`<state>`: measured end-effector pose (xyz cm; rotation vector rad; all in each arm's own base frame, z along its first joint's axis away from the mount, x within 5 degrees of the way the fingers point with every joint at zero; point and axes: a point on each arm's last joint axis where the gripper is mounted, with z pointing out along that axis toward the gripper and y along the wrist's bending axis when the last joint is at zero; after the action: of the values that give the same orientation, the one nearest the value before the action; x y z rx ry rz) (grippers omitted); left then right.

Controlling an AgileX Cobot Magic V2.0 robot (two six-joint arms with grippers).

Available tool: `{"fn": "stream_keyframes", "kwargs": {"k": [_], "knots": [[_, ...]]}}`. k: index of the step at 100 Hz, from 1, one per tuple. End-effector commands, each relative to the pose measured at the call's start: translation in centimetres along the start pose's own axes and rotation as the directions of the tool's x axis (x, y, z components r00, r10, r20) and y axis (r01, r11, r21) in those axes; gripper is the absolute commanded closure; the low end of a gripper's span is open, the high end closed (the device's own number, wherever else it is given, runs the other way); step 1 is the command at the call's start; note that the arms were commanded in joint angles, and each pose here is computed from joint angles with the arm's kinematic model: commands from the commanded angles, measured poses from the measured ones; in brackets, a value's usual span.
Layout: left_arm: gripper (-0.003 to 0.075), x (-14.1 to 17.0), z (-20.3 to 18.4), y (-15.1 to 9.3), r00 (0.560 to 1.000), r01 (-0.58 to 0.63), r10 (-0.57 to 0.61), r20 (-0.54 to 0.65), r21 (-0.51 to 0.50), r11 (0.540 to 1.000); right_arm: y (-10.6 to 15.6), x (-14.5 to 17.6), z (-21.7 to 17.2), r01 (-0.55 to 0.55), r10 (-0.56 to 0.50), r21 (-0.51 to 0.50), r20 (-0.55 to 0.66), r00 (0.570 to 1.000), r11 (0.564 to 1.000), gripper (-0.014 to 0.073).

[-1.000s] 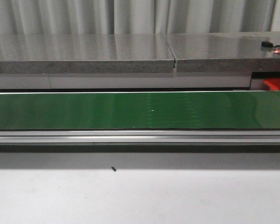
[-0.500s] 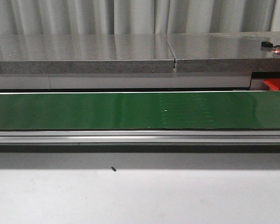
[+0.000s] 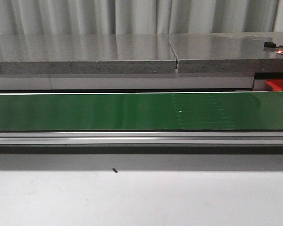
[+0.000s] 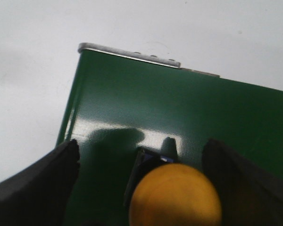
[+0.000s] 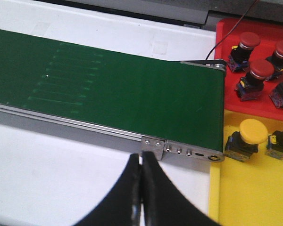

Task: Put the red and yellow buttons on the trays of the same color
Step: 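Move the left gripper over the second yellow button on the table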

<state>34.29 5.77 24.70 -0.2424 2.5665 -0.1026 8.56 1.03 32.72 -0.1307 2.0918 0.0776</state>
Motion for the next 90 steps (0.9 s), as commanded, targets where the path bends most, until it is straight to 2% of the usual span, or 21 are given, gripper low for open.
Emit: {"fn": "stream_keyframes", "kwargs": {"k": [1,38,54,68,90], "knots": [[0.0167,-1.8,-2.3,-1.0,0.991,-0.022,0.021,0.133,0.009,1.000,-0.1,-1.2,-0.4,0.000,-0.001,0.013,0.084,0.996,1.000,0.0664],[0.0167,-4.0,-5.2,-2.4,0.969,-0.051,0.041,0.244,0.035,0.998,-0.1,-1.2,-0.4,0.000,-0.001,0.013,0.084,0.996,1.000,0.0664],[0.0167,-5.4,-6.6,-1.7,0.954,-0.037,0.029,0.298,0.020,0.999,-0.1,-1.2,-0.4,0.000,-0.001,0.013,0.084,0.996,1.000,0.0664],[0.0167,-6.4,-7.7,0.1,0.935,0.001,0.004,0.354,-0.015,1.000,-0.1,-1.2,-0.4,0.000,-0.001,0.013,0.084,0.996,1.000,0.0664],[0.0167,-6.7,-8.2,4.4,0.915,0.101,-0.060,0.399,-0.082,0.991,-0.1,-1.2,-0.4,0.000,-0.001,0.013,0.084,0.996,1.000,0.0664]]}}
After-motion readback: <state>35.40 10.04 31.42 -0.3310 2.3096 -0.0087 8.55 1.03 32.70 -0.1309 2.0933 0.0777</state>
